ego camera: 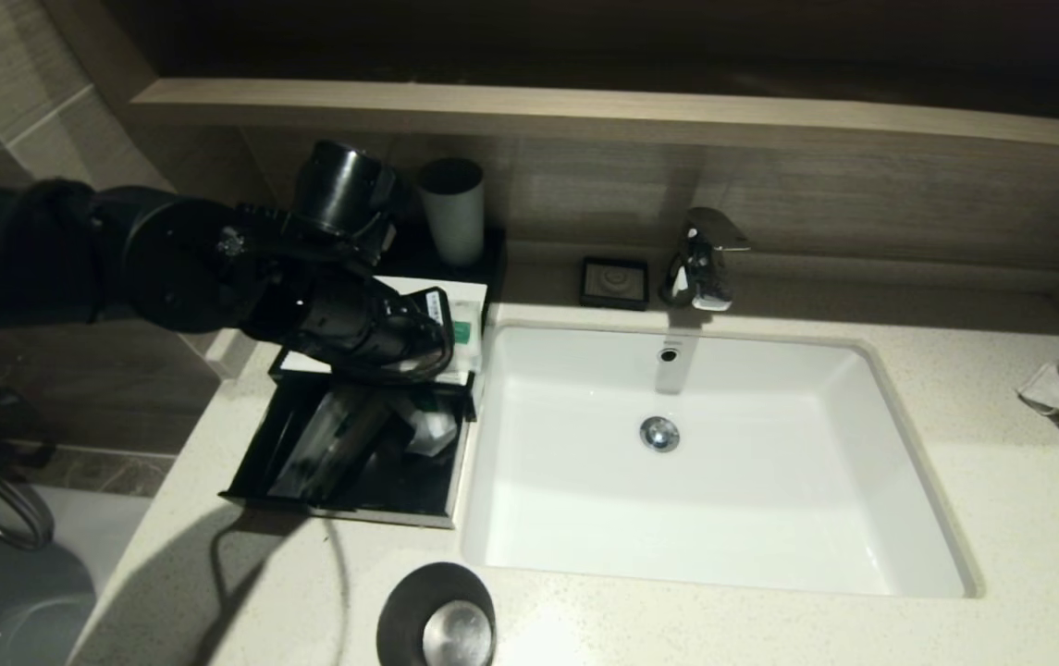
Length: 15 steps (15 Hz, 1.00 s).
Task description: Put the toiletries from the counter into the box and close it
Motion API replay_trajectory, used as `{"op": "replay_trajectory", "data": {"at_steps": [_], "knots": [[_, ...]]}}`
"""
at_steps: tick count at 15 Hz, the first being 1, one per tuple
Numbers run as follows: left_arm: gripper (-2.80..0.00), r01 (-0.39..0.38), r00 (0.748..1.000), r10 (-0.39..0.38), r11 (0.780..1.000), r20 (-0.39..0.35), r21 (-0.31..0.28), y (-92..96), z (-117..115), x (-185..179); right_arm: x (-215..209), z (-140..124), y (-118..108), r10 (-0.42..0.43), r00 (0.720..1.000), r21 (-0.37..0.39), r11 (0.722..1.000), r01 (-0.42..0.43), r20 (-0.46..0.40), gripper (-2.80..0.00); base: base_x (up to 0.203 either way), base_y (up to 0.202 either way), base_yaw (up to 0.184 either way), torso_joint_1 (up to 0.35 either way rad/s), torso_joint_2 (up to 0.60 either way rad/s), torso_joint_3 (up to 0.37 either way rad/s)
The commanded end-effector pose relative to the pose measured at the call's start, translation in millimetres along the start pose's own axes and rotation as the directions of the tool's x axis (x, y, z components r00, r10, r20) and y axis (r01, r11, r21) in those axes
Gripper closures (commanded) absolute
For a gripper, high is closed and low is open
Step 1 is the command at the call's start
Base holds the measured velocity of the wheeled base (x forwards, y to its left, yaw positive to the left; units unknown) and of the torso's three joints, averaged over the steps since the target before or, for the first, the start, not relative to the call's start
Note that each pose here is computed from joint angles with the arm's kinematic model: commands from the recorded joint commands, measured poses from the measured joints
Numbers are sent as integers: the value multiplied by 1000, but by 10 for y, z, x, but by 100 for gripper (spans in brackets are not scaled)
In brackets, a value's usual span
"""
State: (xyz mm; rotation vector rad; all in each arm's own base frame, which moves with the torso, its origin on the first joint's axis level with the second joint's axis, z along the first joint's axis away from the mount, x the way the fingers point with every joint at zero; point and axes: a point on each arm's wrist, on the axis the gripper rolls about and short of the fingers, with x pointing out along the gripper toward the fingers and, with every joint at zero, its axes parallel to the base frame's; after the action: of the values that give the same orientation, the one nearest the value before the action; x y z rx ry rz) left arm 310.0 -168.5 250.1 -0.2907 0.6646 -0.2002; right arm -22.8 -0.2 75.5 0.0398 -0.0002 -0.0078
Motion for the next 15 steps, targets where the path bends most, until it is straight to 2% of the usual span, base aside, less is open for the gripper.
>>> {"op": "replay_trajectory", "data": {"at_steps": [1,5,10,15], "knots": [[0,-4,1000,4,1000,-4,-4,9,-10,-14,1,0,0,0,1000,0,1000,0,-2,0,0,0,0,0,0,0],[0,-8,1000,8,1000,3,-9,38,11,-83,1,0,0,0,1000,0,1000,0,-2,0,0,0,0,0,0,0],[0,11,998,-9,1000,61,-27,85,106,-371,1,0,0,0,1000,0,1000,0,-2,0,0,0,0,0,0,0],[0,6,999,-5,1000,43,-29,181,-34,-597,1,0,0,0,1000,0,1000,0,-2,0,0,0,0,0,0,0]]}}
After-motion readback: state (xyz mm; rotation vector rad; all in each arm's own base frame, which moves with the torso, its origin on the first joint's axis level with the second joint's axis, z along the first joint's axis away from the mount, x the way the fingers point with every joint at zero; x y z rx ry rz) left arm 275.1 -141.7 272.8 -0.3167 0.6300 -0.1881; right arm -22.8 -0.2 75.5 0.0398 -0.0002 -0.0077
